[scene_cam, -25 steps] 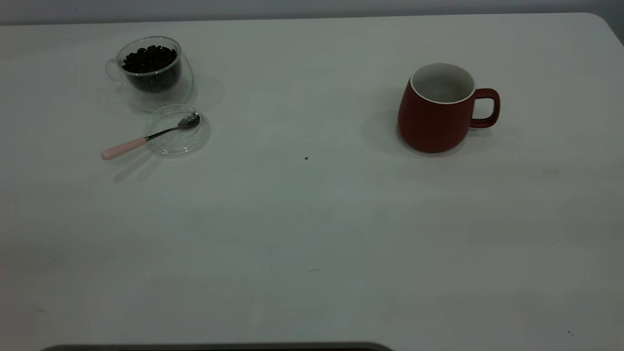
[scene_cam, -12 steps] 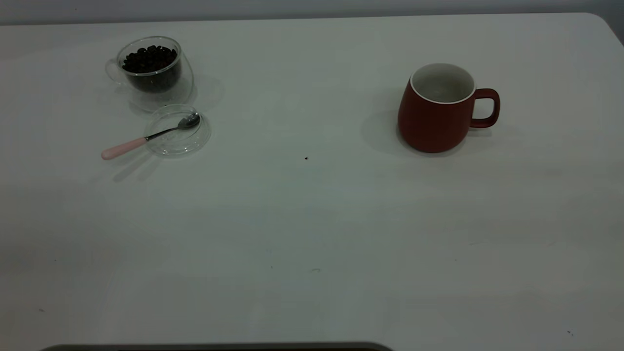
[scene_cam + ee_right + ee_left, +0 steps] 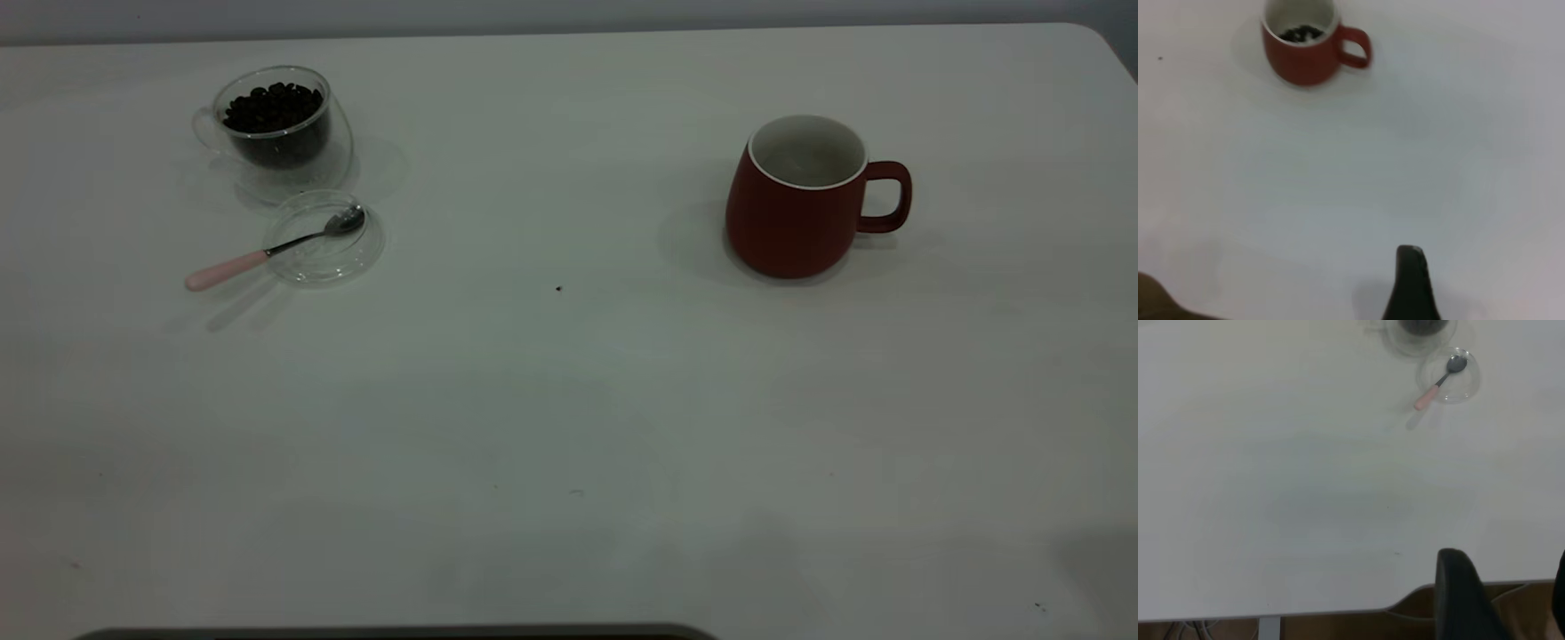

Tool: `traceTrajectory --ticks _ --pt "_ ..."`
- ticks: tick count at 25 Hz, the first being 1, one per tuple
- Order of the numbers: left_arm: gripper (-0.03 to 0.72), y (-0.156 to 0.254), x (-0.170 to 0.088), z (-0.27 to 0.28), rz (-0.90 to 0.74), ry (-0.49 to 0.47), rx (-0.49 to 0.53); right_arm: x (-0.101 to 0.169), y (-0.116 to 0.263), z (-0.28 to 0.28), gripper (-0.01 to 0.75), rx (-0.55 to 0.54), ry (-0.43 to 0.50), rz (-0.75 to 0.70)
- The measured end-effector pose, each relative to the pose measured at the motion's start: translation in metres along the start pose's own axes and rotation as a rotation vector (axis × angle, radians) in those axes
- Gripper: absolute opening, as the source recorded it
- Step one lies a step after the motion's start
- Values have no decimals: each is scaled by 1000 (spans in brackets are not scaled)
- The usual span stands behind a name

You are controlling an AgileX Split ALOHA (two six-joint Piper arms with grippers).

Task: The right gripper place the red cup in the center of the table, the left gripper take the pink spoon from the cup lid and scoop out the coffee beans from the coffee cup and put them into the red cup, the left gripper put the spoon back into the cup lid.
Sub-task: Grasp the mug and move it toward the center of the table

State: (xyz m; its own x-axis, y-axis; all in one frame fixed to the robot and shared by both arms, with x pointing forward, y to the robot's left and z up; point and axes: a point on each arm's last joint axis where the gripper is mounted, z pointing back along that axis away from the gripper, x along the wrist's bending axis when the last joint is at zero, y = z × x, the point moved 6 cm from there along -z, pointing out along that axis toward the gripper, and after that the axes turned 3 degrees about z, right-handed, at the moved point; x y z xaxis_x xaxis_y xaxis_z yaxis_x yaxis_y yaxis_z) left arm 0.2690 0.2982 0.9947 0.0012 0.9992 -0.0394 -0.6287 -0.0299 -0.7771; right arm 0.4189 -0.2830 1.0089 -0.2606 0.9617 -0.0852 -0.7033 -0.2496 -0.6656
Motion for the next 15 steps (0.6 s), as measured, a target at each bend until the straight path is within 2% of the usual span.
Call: traceTrajectory --ticks 7,11,15 --pt "394 0 0 0 1 0 0 -11 -47 -92 604 107 -134 145" --pt "394 0 0 0 1 0 0 -15 -50 -146 595 188 -207 212" --pt "394 0 0 0 1 0 0 -18 -47 -202 592 244 -280 338"
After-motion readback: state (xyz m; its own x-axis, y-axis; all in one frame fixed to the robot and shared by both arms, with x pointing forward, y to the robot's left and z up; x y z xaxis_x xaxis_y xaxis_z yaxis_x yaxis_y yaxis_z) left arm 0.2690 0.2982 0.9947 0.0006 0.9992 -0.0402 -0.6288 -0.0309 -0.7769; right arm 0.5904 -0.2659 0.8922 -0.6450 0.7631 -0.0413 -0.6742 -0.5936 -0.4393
